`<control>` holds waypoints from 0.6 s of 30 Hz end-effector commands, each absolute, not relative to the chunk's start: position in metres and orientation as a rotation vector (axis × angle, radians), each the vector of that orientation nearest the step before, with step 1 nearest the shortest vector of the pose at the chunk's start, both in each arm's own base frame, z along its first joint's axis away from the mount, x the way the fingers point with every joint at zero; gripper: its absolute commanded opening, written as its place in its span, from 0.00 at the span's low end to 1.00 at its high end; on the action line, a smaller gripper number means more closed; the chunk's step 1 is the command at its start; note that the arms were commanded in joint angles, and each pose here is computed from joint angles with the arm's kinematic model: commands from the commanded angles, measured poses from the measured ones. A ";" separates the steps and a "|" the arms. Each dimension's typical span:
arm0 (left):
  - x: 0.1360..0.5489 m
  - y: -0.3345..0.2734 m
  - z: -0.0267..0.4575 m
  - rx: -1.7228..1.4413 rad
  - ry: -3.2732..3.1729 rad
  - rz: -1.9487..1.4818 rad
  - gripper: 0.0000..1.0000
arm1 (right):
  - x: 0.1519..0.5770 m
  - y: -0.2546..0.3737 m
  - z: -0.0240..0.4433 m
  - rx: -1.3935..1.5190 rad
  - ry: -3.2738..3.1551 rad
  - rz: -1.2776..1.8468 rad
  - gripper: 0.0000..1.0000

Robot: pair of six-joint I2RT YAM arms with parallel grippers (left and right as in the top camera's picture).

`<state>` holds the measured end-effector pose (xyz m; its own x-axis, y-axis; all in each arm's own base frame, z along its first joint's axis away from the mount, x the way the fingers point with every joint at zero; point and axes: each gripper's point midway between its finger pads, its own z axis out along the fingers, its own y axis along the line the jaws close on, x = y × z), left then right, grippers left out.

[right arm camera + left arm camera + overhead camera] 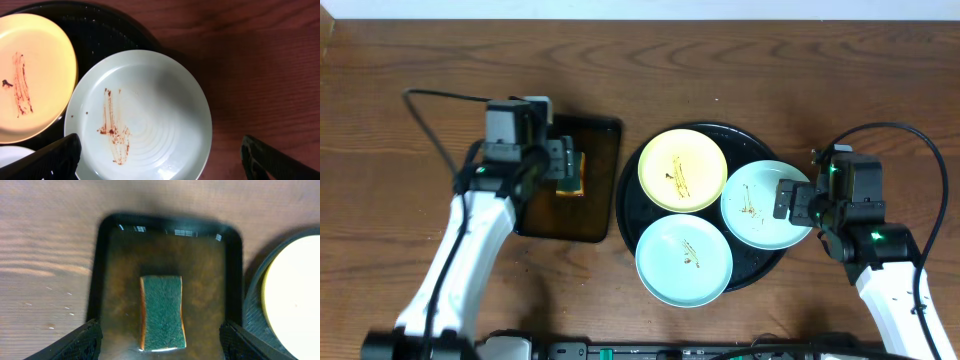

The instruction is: Clean dirty plates on tray and stack at the side

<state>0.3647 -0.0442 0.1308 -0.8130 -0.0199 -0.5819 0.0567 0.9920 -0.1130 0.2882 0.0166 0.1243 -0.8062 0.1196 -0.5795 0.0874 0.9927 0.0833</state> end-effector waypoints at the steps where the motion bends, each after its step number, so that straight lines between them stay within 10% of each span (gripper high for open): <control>1: 0.369 -0.051 0.101 0.086 2.599 -0.140 0.75 | 0.293 0.020 0.136 0.139 2.482 0.078 0.99; 18: 0.361 -0.058 0.015 0.100 2.821 -0.145 0.63 | 0.294 0.020 0.136 0.139 2.482 0.078 0.99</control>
<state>0.3544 -0.0560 0.0119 -0.9538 0.0471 -0.2969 0.0771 0.9929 -0.0903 0.2882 0.0167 0.1243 -0.8060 0.1197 -0.5797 0.0872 0.9927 0.0837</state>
